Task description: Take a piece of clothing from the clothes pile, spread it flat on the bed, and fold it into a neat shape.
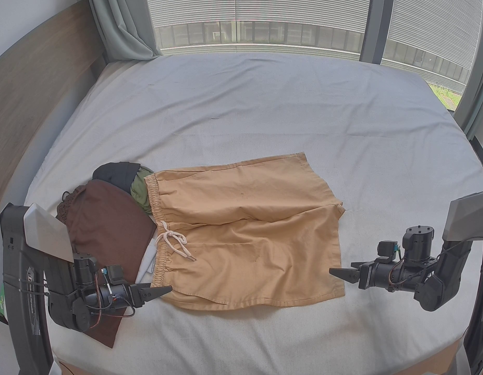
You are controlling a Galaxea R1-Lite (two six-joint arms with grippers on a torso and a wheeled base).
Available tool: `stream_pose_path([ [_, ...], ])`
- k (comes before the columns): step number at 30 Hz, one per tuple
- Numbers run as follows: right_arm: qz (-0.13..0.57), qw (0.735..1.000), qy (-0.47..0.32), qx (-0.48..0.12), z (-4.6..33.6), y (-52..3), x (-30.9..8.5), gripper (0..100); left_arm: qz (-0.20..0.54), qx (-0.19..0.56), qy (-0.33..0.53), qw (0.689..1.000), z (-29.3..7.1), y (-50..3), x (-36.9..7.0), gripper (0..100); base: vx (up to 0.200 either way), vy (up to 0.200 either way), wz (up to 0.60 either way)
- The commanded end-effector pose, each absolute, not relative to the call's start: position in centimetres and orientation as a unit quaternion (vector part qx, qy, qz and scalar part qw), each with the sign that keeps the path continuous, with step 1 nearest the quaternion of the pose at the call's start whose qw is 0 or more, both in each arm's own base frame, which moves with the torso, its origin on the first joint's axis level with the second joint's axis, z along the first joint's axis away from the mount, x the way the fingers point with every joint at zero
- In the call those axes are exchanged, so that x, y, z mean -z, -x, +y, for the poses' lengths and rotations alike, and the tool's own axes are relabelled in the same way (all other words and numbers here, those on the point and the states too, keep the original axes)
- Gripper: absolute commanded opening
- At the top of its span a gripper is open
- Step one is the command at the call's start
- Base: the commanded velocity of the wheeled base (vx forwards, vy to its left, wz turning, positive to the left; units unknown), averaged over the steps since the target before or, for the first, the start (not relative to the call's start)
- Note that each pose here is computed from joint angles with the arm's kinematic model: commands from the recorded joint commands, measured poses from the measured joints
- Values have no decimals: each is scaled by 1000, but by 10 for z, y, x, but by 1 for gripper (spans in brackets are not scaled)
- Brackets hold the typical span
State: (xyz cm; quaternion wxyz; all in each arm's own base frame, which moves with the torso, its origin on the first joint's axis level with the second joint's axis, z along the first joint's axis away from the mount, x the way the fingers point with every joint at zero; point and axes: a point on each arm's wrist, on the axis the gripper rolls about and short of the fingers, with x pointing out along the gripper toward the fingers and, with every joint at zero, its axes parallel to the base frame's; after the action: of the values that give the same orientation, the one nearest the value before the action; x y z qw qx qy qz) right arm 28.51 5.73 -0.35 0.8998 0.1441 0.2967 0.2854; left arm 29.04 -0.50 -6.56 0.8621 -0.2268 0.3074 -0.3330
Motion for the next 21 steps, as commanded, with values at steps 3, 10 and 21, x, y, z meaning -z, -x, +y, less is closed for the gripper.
stream_pose_path([
  [3, 300, 899, -145, -285, 57, -284, 4, 100, 310, 331, 228, 862, -5, -291, 68, 0, 0, 0, 0],
  [10, 305, 897, -144, -285, 57, -282, 7, 100, 311, 330, 232, 861, -5, -291, 68, 0, 0, 0, 0],
  [21, 328, 887, -137, -293, 56, -274, 17, 100, 310, 329, 231, 862, -3, -291, 68, 0, 0, 0, 0],
])
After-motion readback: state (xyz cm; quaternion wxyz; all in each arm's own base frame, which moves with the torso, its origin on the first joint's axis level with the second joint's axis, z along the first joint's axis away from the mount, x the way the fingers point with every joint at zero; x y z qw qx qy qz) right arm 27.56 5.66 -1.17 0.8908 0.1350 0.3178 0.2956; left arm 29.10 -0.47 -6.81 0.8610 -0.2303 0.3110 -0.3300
